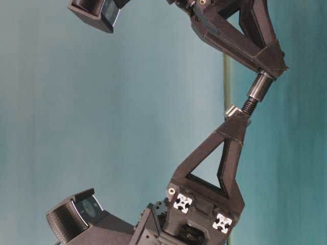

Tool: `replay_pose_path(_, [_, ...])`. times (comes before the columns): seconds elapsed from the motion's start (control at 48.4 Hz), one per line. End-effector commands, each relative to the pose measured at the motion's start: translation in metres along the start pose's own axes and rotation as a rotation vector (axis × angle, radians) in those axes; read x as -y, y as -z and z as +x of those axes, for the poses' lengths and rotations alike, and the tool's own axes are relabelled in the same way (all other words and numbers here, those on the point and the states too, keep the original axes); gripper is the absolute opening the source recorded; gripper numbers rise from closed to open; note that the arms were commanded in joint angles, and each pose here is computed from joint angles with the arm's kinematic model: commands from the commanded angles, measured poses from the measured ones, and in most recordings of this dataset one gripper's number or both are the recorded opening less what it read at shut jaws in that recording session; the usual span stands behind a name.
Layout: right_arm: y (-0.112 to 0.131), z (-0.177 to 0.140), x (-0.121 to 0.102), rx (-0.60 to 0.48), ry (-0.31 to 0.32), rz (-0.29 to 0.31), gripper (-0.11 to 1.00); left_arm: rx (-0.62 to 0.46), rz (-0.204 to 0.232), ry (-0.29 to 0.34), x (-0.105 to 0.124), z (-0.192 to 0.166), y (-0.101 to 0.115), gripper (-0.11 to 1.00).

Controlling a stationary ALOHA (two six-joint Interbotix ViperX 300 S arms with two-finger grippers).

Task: Insert the washer onto the shaft with both hands.
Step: 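Push the washer with the left gripper onto the shaft's upper end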

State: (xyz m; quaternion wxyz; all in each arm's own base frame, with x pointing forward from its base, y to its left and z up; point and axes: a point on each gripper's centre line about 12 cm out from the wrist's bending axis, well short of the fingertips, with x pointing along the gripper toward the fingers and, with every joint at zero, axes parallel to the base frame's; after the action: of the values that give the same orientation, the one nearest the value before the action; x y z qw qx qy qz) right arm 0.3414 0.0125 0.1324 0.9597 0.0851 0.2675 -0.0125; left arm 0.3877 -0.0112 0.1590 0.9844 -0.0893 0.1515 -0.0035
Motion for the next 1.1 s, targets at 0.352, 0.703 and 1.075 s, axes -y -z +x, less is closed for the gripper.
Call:
replay_pose_path(0.352, [-0.012, 0.001, -0.003, 0.051, -0.012, -0.007, 0.0, 0.012, 0.002, 0.011, 0.004, 0.004, -0.003, 0.36])
replay_pose_path(0.703, [-0.013, 0.002, -0.003, 0.053, -0.01, -0.003, 0.0, 0.021, 0.008, 0.012, 0.004, 0.016, -0.006, 0.36])
replay_pose_path(1.075, [-0.013, 0.002, -0.004, 0.054, -0.012, -0.006, 0.0, 0.01, 0.012, 0.016, 0.007, 0.023, -0.005, 0.36])
